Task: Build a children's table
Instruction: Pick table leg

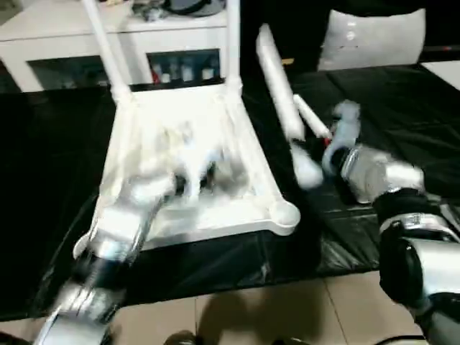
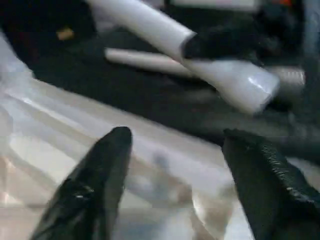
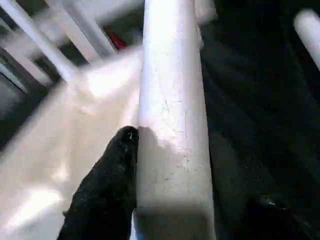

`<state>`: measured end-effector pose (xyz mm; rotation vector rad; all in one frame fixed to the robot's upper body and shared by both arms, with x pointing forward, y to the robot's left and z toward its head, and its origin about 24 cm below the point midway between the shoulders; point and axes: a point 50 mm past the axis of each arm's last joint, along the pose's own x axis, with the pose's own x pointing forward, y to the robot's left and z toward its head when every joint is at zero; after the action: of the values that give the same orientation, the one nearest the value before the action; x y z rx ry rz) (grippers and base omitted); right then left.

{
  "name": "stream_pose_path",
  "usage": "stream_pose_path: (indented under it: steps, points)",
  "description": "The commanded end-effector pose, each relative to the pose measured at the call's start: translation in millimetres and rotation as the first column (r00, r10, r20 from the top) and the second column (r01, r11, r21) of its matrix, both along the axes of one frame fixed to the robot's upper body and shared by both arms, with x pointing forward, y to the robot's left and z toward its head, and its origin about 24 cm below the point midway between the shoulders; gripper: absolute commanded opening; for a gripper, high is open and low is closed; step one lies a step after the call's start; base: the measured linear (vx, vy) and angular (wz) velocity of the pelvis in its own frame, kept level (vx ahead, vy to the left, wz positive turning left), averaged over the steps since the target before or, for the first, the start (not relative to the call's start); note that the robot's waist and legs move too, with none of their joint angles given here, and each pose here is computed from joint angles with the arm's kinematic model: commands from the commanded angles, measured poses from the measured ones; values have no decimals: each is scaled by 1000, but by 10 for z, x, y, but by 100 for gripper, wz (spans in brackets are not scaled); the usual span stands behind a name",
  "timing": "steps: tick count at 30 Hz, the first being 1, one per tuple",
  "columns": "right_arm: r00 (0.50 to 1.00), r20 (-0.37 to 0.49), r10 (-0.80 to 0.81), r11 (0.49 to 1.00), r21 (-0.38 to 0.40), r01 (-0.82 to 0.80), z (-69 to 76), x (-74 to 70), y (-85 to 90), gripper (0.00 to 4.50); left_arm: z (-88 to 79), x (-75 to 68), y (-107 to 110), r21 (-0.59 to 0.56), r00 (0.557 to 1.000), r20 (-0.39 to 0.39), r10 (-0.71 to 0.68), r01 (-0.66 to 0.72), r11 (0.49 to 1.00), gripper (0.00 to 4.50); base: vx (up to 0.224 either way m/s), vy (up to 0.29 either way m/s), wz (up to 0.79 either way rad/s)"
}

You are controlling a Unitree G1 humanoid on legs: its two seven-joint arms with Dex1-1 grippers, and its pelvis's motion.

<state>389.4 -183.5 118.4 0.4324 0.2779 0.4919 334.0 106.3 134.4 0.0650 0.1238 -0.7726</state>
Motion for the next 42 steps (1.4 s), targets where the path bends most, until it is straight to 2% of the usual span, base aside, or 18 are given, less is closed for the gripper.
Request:
stream_pose_path:
  steps: [1, 4, 6, 9, 12, 19, 21, 23, 24, 28, 30, 31, 33, 34, 35, 36, 37, 42]
  points:
    - [985, 148, 90, 982, 150, -112, 172, -61, 80, 179, 79, 67, -24, -135, 997, -50, 54, -60, 989, 343, 0, 0, 0]
    - [948, 252, 193, 932, 256, -258, 245, -190, 143, 179, 235, 77, -135, -312, 997, -71, -11, -12, 950, 367, 0, 0, 0]
    - [928, 284, 239, 907, 277, -318, 251, -259, 167, 178, 320, 77, -190, -404, 995, -84, -49, 11, 915, 381, 0, 0, 0]
    - [860, 348, 374, 824, 301, -480, 247, -453, 251, 178, 437, 68, -336, -539, 974, -133, -183, 84, 838, 418, 0, 0, 0]
    - [831, 362, 422, 793, 297, -532, 251, -538, 293, 178, 509, 62, -393, -584, 964, -134, -231, 111, 804, 437, 0, 0, 0]
    - [816, 363, 451, 785, 275, -556, 234, -637, 358, 178, 577, 79, -460, -583, 959, -150, -242, 112, 805, 450, 0, 0, 0]
    - [808, 366, 461, 778, 271, -567, 227, -665, 392, 178, 601, 71, -481, -601, 962, -132, -240, 115, 791, 416, 0, 0, 0]
    - [803, 370, 467, 772, 272, -575, 224, -685, 409, 178, 625, 64, -489, -619, 965, -109, -238, 121, 776, 416, 0, 0, 0]
    - [796, 372, 477, 761, 279, -586, 219, -713, 432, 178, 657, 44, -498, -657, 965, -82, -250, 137, 742, 412, 0, 0, 0]
    - [794, 371, 481, 757, 280, -590, 211, -732, 459, 178, 667, 12, -514, -686, 961, -58, -272, 160, 710, 373, 0, 0, 0]
    - [801, 367, 473, 774, 262, -576, 204, -720, 466, 178, 653, 15, -519, -672, 964, -62, -259, 152, 725, 368, 0, 0, 0]
    - [819, 350, 455, 816, 205, -541, 182, -687, 479, 178, 633, 29, -521, -643, 972, -69, -226, 129, 755, 340, 0, 0, 0]
    - [848, 333, 412, 877, 108, -468, 147, -629, 513, 178, 604, 60, -514, -605, 984, -80, -157, 78, 792, 333, 0, 0, 0]
    - [848, 333, 412, 877, 108, -468, 147, -629, 513, 178, 604, 60, -514, -605, 984, -80, -157, 78, 792, 331, 0, 0, 0]
    - [872, 335, 358, 919, 36, -391, 124, -576, 557, 178, 561, 102, -502, -567, 993, -98, -62, -4, 824, 331, 0, 0, 0]
    - [873, 336, 353, 922, 31, -385, 123, -572, 562, 178, 557, 106, -500, -564, 994, -100, -54, -12, 826, 309, 0, 0, 0]
    - [885, 345, 313, 946, -27, -324, 106, -535, 590, 178, 532, 126, -493, -533, 995, -99, 14, -65, 843, 297, 0, 0, 0]
    - [885, 401, 236, 969, -162, -185, 55, -472, 717, 178, 459, 145, -511, -394, 980, -27, 199, -193, 899, 270, 0, 0, 0]
